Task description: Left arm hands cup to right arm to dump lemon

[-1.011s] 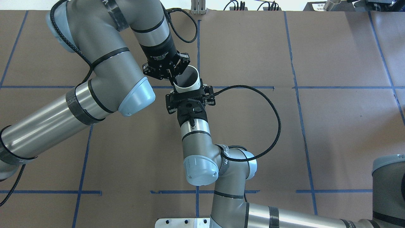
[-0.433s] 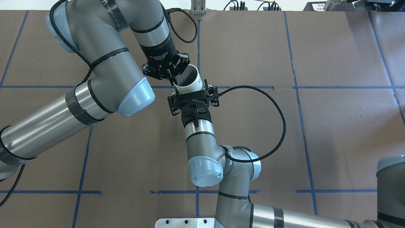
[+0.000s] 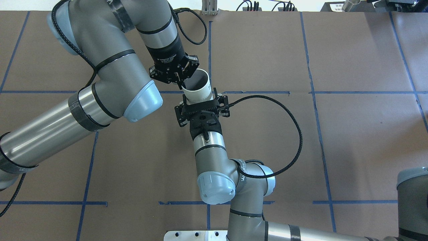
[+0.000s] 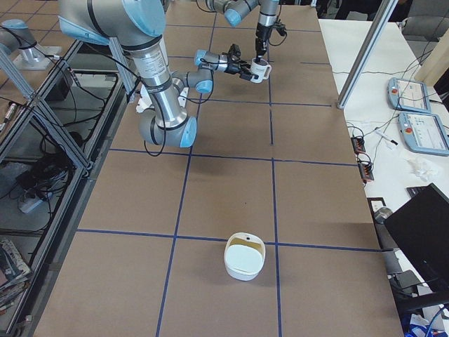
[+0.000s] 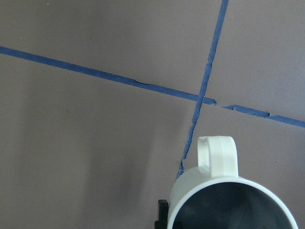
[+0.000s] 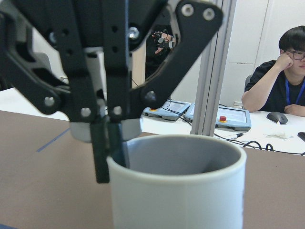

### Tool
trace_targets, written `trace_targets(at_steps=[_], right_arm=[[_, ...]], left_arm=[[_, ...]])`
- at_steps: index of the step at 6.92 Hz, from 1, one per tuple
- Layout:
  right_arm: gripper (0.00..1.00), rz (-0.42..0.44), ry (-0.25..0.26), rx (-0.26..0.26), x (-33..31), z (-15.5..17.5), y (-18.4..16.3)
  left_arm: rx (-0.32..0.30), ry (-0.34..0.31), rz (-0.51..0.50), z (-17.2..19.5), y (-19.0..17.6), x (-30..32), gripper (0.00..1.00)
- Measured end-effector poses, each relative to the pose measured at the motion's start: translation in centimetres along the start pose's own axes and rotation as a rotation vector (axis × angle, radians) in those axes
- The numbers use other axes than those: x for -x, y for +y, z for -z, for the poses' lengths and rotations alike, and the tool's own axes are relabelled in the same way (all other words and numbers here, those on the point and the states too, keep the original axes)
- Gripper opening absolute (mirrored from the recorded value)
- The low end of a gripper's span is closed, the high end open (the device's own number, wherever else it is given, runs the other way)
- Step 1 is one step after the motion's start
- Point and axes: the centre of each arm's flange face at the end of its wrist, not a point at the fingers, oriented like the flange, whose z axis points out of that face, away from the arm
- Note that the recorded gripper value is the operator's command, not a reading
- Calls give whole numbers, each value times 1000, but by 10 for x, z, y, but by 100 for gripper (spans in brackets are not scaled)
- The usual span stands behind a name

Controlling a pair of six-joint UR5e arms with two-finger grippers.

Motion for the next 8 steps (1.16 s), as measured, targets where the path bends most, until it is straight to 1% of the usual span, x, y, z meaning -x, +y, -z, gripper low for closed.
trace_targets(at_steps=[2, 4, 6, 7, 8], right_arm=[[100, 4, -9, -4, 11, 19, 12], [100, 10, -12, -5, 8, 32, 22], [99, 4, -22, -2, -5, 41, 21], [99, 6, -23, -1, -8, 39, 18], [99, 11, -23, -4, -15, 31, 6]], left_arm=[[-5, 3, 2, 3, -3, 1, 0], [-29, 4, 18, 16, -21, 10, 0], [-65, -15, 17, 30, -58, 44, 0], [-83, -31, -1, 36, -78, 71, 0], [-98, -56, -27, 41, -100, 109, 0]])
